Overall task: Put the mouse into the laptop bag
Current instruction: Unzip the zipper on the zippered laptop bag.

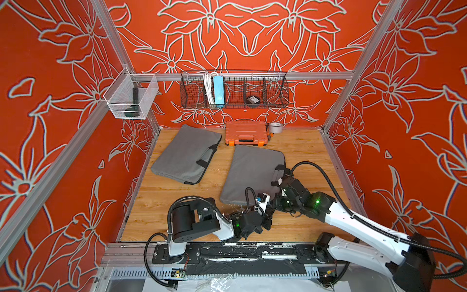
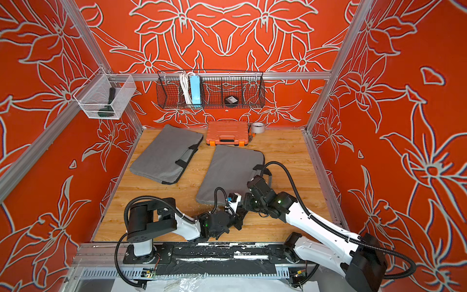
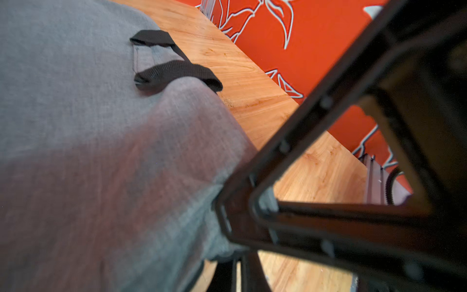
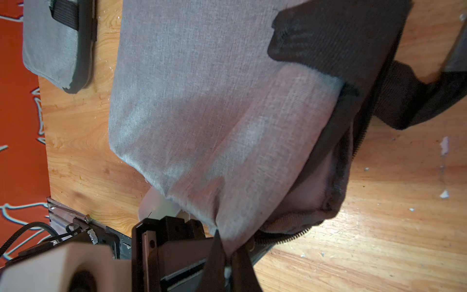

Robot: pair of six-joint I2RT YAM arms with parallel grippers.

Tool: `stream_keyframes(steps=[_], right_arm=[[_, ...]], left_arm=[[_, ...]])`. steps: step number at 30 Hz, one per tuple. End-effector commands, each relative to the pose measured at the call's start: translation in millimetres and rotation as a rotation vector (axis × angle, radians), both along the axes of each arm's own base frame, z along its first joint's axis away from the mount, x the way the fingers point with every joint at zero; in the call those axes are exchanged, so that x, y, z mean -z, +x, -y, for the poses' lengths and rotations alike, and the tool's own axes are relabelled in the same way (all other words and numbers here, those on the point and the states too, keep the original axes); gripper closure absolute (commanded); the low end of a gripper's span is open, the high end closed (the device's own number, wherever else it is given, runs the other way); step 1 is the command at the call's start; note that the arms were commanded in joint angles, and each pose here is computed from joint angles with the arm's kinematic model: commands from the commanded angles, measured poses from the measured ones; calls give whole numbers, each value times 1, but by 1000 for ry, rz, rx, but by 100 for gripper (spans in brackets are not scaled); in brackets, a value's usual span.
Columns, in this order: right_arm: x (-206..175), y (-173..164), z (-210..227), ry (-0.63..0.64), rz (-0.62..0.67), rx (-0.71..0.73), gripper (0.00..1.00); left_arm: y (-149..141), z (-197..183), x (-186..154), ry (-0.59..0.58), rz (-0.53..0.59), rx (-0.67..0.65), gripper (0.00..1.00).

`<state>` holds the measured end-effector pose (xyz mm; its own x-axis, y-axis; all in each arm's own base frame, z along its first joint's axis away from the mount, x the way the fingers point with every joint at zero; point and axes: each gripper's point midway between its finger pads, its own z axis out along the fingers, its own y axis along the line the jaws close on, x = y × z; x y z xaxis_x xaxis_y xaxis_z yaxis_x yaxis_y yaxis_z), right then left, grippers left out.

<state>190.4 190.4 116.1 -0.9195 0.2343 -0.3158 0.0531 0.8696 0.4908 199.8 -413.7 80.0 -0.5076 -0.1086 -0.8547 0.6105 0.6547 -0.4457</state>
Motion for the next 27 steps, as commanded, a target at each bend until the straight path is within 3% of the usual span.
stream_keyframes(steps=[1,9,16,27], right_arm=[[-6,12,6,1,35,52,100],[4,24,33,-18,22,139,100],[16,25,28,-13,-7,122,100],[-13,28,9,65,68,21,100]], left_arm=[[6,-14,-6,-22,-4,-56,100],[-1,-54,8,27,-60,-115,100],[-2,-65,22,97,-97,-143,100],[-18,-71,55,287,-171,-66,100]])
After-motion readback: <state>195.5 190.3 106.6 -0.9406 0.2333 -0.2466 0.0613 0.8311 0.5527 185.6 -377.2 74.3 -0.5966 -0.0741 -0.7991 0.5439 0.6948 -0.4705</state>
